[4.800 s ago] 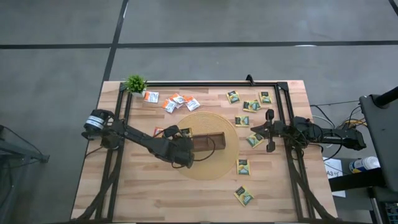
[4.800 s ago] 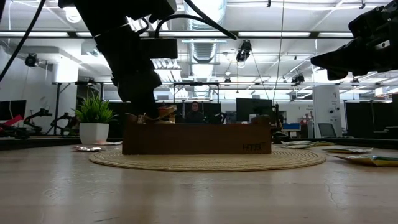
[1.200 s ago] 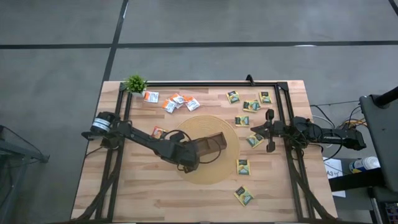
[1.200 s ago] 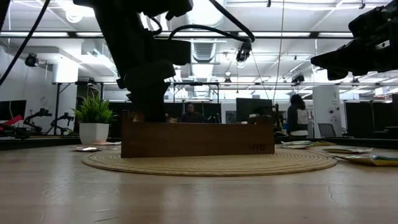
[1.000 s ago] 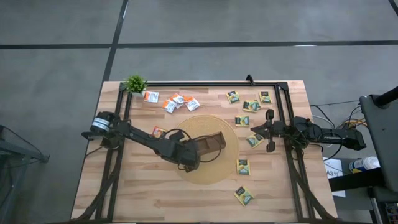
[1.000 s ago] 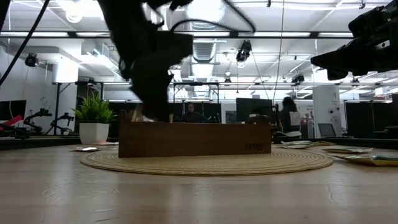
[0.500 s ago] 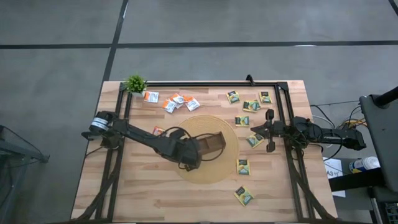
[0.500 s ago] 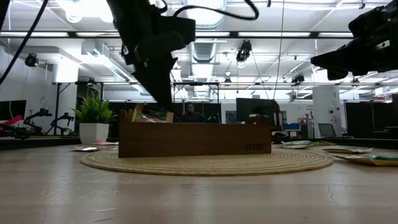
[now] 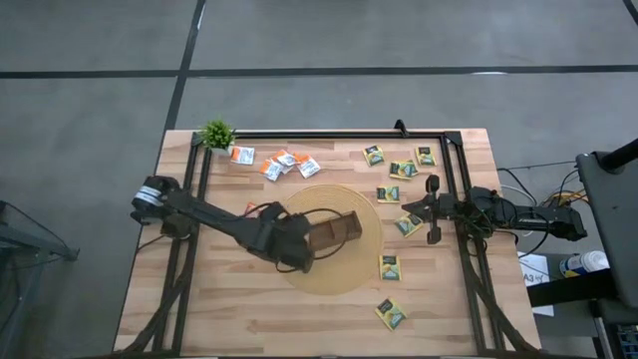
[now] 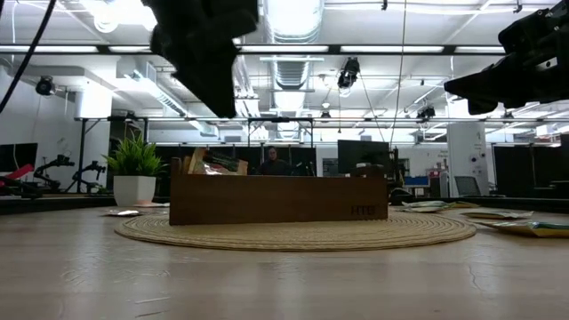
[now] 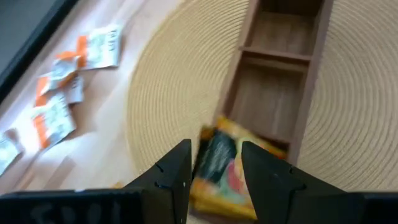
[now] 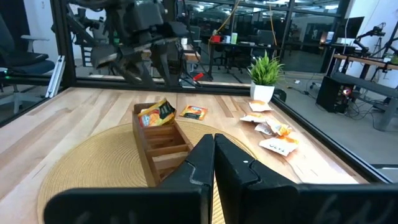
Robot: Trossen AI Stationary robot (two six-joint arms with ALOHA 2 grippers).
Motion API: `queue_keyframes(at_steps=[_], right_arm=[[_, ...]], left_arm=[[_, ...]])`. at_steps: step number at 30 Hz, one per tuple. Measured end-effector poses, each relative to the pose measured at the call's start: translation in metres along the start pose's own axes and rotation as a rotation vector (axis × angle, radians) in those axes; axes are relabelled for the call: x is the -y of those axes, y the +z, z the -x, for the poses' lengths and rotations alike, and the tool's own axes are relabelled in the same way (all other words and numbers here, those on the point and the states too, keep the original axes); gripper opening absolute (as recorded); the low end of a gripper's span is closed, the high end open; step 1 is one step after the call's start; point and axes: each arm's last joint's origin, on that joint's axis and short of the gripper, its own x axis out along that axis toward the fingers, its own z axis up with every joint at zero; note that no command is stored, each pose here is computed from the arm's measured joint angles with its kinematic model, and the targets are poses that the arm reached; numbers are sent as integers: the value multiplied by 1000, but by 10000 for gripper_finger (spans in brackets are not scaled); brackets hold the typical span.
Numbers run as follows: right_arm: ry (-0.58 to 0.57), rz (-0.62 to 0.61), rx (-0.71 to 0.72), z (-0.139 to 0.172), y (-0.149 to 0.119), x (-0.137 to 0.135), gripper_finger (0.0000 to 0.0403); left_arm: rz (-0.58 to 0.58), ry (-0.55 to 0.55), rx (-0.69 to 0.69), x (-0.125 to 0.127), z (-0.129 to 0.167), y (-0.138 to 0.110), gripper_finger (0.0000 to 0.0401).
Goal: Pick & Place Tea
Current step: Put the mango tea sachet into the left section of the wooden organizer
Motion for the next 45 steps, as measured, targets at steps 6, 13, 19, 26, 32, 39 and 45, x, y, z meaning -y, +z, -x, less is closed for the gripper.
queue_keyframes(at_steps=[6,13,19,26,32,39,45], right_arm=[[0,0,0,0,0,0,9],[0,0,0,0,0,0,9],[0,0,1,0,0,0,9],[0,0,1,0,0,0,9],[0,0,1,0,0,0,9],[0,0,1,0,0,0,9],[0,0,1,0,0,0,9]], left_arm=[[40,89,20,-13,11,-24,135],[200,122,-1,-42,8,-47,135],[441,134,4,-79,8,-75,135],[733,138,-61,-115,-7,-118,135],[811,136,-94,-133,-23,-138,135],[817,114,-78,-138,-36,-134,135],[773,115,-111,-138,-52,-126,135]])
